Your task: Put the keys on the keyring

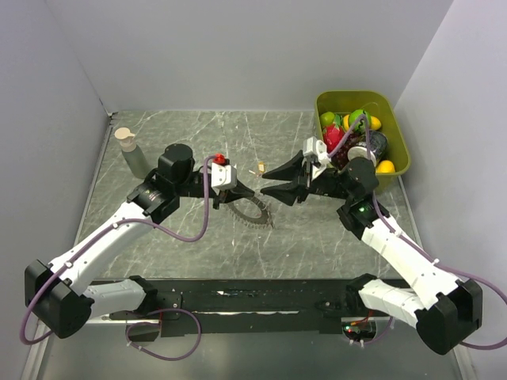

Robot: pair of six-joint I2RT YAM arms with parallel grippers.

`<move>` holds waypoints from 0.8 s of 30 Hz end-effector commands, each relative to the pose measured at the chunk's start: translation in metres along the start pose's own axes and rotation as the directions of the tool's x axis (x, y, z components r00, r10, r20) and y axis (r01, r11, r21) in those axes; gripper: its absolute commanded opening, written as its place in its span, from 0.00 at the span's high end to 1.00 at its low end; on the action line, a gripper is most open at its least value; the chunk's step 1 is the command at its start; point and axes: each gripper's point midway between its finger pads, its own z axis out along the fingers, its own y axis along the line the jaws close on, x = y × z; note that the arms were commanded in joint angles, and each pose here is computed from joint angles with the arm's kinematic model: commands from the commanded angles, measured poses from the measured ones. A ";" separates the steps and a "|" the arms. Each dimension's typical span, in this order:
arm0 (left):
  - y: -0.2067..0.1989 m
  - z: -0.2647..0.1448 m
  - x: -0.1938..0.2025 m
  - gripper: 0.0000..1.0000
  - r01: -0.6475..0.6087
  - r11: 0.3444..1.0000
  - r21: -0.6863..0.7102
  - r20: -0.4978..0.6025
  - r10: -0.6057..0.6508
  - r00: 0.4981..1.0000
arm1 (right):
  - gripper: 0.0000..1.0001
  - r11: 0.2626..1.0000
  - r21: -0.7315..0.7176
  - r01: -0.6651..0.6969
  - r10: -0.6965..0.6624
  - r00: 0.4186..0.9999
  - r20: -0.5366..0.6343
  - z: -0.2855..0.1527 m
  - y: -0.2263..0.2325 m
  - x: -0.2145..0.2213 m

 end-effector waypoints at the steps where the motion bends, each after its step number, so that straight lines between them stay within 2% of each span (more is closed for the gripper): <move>1: 0.004 -0.009 -0.043 0.99 -0.127 0.991 -0.029 0.077 0.129 0.989 | 0.50 0.999 -0.022 0.032 -0.032 0.999 -0.009 0.004 -0.003 -0.011; 11: 0.004 -0.009 -0.046 0.99 -0.125 0.992 -0.034 0.096 0.127 0.987 | 0.60 0.996 -0.094 0.002 -0.011 0.995 -0.097 0.003 0.003 0.008; 24: 0.002 -0.007 -0.050 0.99 -0.120 0.993 -0.021 0.121 0.122 0.985 | 0.61 0.995 -0.076 -0.059 0.048 0.990 -0.132 0.007 -0.003 0.029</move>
